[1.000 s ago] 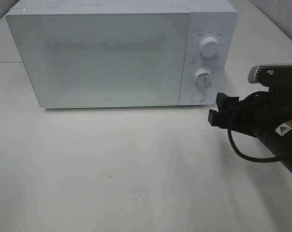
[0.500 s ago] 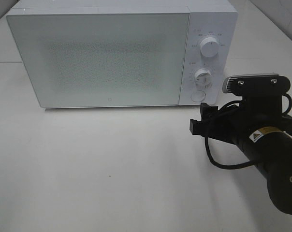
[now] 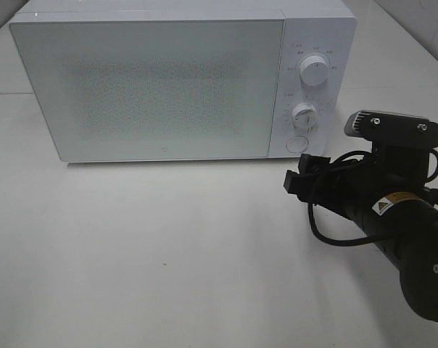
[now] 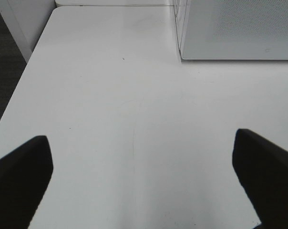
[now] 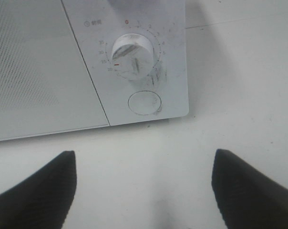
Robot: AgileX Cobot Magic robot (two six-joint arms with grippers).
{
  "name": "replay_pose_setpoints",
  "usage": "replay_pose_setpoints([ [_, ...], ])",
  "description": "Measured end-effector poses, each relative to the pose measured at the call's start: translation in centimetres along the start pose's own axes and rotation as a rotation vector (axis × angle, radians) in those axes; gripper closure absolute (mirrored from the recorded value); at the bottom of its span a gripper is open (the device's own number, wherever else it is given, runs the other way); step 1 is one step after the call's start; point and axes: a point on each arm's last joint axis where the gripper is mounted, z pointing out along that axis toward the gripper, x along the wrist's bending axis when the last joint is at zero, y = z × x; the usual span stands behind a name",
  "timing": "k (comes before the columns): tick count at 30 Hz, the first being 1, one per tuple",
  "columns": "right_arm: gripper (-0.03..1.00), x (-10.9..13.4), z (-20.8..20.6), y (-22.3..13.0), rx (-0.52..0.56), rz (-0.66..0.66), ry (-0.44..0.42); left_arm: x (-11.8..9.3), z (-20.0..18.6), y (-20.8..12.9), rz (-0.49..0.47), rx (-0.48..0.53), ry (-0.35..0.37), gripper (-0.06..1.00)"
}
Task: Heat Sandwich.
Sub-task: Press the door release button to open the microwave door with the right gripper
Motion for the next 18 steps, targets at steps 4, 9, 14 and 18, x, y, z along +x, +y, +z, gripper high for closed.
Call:
replay_pose_setpoints([
  [4,0.21,0.0,0.0,-0.01,0.001,0.189,0.0,0.0,0.0,0.0,0.0,0.0,0.0,-0.03],
  [9,0.21,0.0,0.0,-0.01,0.001,0.478,0.0,0.0,0.0,0.0,0.0,0.0,0.0,-0.03],
  [14,0.22,0.0,0.0,-0.01,0.001,0.784,0.0,0.0,0.0,0.0,0.0,0.0,0.0,-0.03],
  [18,0.24,0.0,0.0,-0.01,0.001,1.006,0.0,0.0,0.0,0.0,0.0,0.0,0.0,-0.03],
])
